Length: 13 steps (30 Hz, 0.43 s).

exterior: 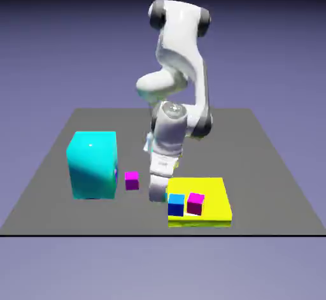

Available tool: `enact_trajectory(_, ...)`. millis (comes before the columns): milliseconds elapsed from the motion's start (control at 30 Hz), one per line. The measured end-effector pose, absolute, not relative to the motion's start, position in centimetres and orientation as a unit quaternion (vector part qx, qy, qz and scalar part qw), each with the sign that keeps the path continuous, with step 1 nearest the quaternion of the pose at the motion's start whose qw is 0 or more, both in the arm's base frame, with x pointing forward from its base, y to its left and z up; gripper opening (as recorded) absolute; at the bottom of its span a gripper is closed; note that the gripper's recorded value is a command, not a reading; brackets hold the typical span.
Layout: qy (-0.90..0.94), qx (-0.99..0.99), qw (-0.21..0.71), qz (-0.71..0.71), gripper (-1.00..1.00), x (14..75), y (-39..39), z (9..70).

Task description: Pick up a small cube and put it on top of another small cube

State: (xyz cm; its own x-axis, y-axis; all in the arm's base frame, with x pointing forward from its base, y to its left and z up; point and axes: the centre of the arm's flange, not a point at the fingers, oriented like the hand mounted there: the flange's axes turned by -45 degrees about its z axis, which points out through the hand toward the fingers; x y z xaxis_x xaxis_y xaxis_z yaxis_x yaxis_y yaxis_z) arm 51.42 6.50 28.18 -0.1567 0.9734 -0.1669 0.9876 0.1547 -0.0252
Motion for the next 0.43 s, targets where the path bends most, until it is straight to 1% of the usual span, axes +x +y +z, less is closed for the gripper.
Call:
enact_trajectory(100, 0.851, 0.518, 0.075, -0.049, -1.0, 48.5, 13.3, 30.2)
enact_trajectory(167, 0.86, 0.503, 0.079, -0.047, -1.0, 48.2, 13.5, 30.5)
enact_trajectory(333, 0.859, 0.503, 0.078, -0.047, -1.0, 48.6, 12.6, 23.7)
enact_trajectory(367, 0.859, 0.503, 0.078, -0.047, 1.0, 48.6, 12.6, 23.6)
enact_trajectory(433, 0.859, 0.503, 0.079, -0.046, 1.0, 48.7, 12.6, 23.6)
